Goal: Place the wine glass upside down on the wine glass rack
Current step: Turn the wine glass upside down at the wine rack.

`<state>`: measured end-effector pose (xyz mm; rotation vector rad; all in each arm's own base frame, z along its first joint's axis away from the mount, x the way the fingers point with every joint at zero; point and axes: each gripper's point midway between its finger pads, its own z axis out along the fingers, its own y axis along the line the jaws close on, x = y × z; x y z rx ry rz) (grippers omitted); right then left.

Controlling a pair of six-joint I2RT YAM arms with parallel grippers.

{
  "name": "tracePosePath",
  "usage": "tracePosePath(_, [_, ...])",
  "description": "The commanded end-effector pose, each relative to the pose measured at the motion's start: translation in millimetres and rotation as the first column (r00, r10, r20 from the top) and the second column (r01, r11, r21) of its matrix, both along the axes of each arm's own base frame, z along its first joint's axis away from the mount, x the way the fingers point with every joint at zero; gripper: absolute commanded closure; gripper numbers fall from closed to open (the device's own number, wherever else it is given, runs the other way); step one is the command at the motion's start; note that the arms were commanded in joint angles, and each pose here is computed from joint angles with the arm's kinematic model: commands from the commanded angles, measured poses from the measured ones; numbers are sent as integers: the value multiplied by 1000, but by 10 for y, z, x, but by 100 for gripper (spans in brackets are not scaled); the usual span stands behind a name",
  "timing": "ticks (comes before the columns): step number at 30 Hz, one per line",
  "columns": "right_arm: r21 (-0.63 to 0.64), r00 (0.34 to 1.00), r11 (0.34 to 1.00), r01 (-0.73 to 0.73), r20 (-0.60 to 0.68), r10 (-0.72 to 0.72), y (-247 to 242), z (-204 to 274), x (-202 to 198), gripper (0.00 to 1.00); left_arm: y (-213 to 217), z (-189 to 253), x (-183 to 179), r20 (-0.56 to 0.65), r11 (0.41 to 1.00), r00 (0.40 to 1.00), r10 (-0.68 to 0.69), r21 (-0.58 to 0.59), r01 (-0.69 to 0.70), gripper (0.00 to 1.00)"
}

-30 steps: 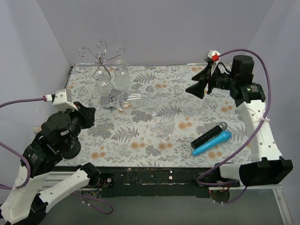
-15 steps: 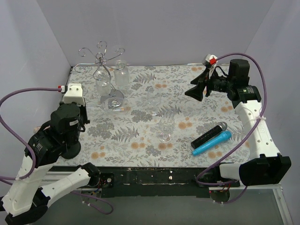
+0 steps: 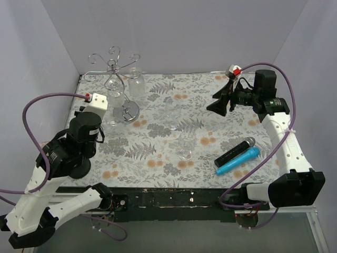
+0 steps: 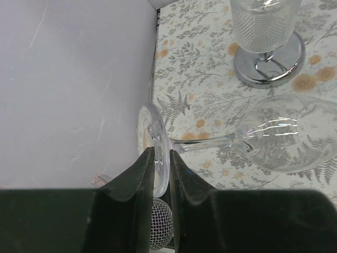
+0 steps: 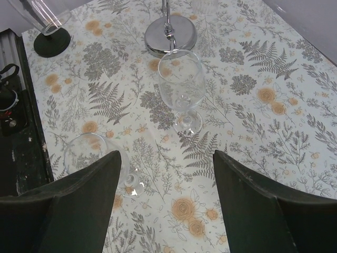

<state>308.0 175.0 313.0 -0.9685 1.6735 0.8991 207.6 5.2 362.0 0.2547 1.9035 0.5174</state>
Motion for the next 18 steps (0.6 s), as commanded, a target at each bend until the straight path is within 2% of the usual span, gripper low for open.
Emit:
tracePosePath(1, [16, 999, 999, -29, 36, 28, 5, 8, 18, 22, 101, 94, 37, 7, 992, 999, 32, 120, -32, 100])
tracePosePath(8, [35, 999, 999, -39, 30, 38, -46, -16, -11, 22, 76, 134, 174, -4, 968, 999, 36, 248, -34, 100])
tracePosePath(18, [74, 999, 996, -48, 25, 46, -152, 29, -36, 23, 5, 253, 361, -9, 943, 999, 32, 332, -27, 100])
